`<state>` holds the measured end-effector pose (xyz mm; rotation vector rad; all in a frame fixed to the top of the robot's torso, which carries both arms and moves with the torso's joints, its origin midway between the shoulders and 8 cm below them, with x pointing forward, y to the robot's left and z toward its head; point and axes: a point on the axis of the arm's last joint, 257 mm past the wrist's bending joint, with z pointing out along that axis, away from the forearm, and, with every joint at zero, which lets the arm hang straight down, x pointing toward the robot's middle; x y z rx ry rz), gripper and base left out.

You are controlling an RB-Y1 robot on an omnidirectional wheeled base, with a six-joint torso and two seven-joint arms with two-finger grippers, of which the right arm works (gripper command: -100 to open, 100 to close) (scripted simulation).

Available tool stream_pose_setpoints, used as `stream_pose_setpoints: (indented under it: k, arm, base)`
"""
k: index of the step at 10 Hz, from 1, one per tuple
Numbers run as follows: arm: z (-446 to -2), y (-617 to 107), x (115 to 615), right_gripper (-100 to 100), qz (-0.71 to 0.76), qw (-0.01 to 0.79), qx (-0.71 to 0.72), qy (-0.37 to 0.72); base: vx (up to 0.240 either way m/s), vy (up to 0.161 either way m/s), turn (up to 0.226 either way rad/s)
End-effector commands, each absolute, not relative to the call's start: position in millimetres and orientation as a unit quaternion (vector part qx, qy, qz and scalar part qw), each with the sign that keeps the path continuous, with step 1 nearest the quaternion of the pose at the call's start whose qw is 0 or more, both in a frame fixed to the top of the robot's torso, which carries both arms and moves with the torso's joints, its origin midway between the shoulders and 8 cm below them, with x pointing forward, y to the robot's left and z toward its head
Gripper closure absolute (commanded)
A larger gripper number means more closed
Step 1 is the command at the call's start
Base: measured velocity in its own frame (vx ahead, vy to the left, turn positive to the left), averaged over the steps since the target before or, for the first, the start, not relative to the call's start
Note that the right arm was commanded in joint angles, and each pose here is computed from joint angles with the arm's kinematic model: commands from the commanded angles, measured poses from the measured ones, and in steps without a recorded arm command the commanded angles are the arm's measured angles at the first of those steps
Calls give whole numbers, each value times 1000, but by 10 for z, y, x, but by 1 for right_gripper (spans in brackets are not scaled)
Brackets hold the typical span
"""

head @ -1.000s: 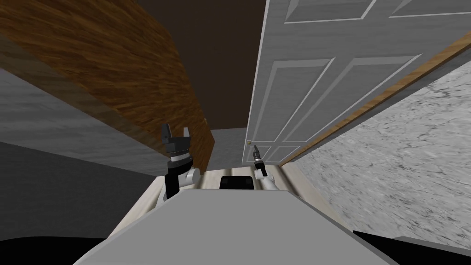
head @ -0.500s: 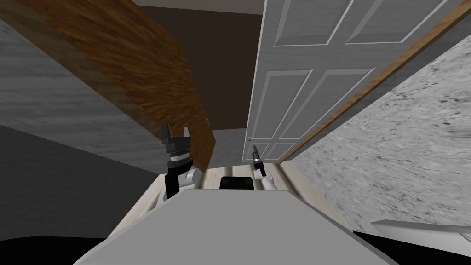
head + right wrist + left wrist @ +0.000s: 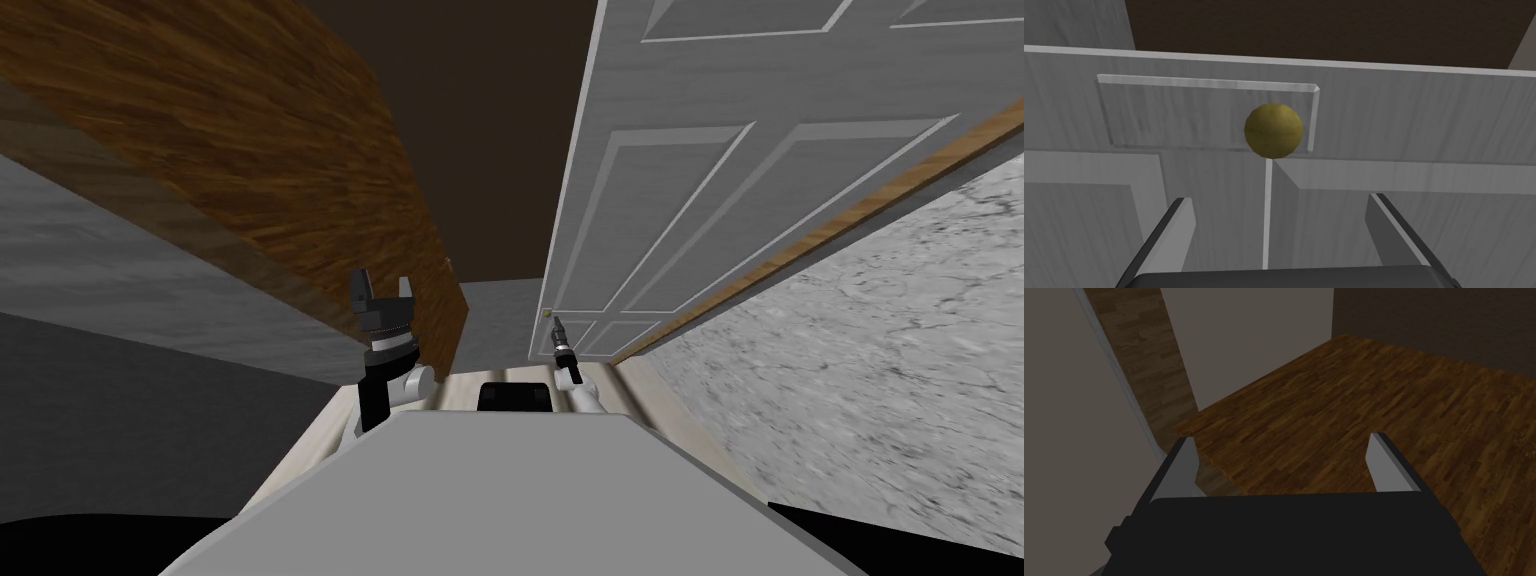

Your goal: Push the door open

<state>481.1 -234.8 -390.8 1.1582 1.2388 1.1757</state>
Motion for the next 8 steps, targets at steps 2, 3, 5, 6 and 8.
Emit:
stream_pose_setpoints:
  k: [2,3,5,6,8]
  arm:
    - [-3909,-2327,4796,-100,491,513,484,511]
    - [-3912,-2284,4789,-100,493,512,487,508]
    - [-3927,-2268,4783,-100,494,510,489,507]
    - [-3927,-2268,4783,100,494,510,489,507]
    - [-3927,-2268,4783,100,494,510,489,507]
  base:
    - [191,12,24]
    - [209,34,20]
    - [123,4,0]
    - [-13,3,7]
    - [-18,-1,5]
